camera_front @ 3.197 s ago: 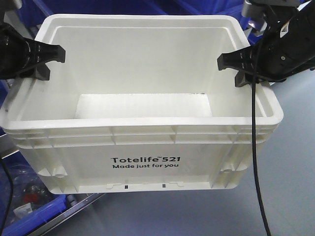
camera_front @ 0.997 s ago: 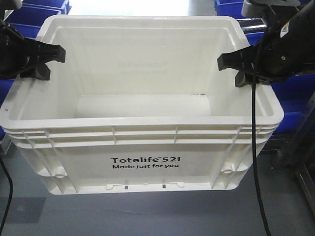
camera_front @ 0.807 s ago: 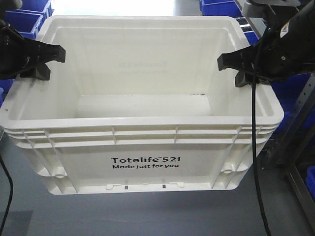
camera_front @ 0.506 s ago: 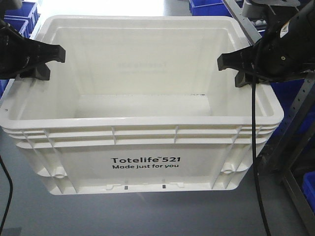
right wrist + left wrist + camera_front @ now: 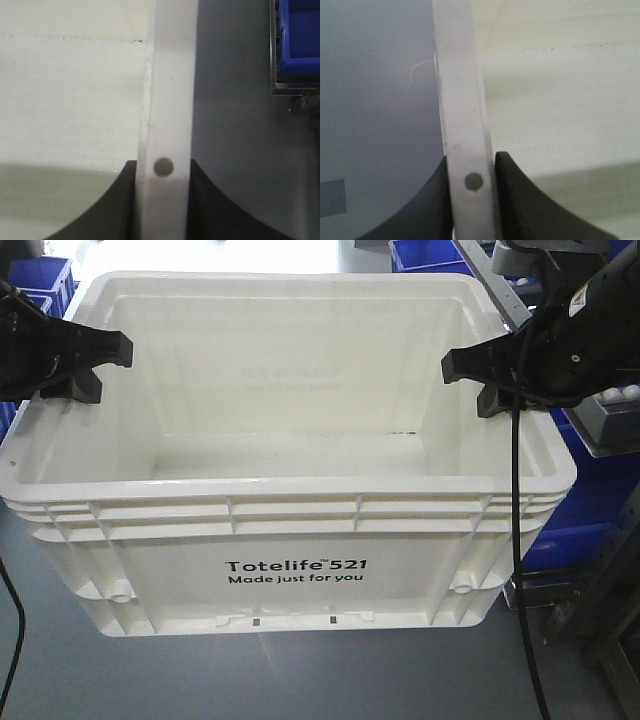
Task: Move bin from left to right shelf
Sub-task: 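Hold the tote with both grippers while the base turns away, then keep the tote lifted while the base drives to another shelf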
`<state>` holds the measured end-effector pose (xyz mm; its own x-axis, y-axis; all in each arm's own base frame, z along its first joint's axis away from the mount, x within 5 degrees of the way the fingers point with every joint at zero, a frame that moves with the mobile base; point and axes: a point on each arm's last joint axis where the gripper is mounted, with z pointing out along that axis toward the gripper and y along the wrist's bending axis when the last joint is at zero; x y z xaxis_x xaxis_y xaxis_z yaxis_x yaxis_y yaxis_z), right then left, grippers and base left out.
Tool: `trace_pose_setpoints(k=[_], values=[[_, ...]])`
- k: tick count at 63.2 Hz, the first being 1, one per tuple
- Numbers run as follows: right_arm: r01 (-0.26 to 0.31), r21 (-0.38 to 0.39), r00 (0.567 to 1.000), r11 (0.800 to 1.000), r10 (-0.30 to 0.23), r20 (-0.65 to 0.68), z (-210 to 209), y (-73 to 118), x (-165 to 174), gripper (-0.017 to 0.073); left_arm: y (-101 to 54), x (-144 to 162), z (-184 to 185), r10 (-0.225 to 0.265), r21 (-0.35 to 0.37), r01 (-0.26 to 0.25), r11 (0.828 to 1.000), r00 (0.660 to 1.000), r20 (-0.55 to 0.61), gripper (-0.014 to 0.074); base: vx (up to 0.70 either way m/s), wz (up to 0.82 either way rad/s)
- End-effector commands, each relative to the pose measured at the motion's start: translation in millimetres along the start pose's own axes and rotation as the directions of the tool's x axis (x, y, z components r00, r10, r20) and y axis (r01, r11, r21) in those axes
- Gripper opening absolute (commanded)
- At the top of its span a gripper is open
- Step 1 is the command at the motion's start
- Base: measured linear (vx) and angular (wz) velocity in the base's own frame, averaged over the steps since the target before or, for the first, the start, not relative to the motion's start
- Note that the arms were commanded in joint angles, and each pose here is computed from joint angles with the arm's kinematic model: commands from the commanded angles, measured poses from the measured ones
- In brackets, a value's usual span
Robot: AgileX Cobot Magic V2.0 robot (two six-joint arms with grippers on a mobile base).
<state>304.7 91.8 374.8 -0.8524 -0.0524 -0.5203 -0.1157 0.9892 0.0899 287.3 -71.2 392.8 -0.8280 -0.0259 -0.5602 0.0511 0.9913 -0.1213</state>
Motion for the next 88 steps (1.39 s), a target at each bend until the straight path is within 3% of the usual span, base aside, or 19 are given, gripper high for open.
trace_pose_setpoints(k=[1,88], values=[[0.017,0.017,0.981,1.000,-0.020,0.195,-32.5,-5.7,-13.1,0.0061,1.5,-10.0,-28.7,0.028,0.002,-0.028,1.000,0.986,0.162,0.0111,0.30,0.07],[0.017,0.016,0.981,1.000,-0.020,0.195,-32.5,-5.6,-13.1,0.0061,1.5,-10.0,-28.7,0.028,0.002,-0.028,1.000,0.986,0.162,0.0111,0.36,0.00]])
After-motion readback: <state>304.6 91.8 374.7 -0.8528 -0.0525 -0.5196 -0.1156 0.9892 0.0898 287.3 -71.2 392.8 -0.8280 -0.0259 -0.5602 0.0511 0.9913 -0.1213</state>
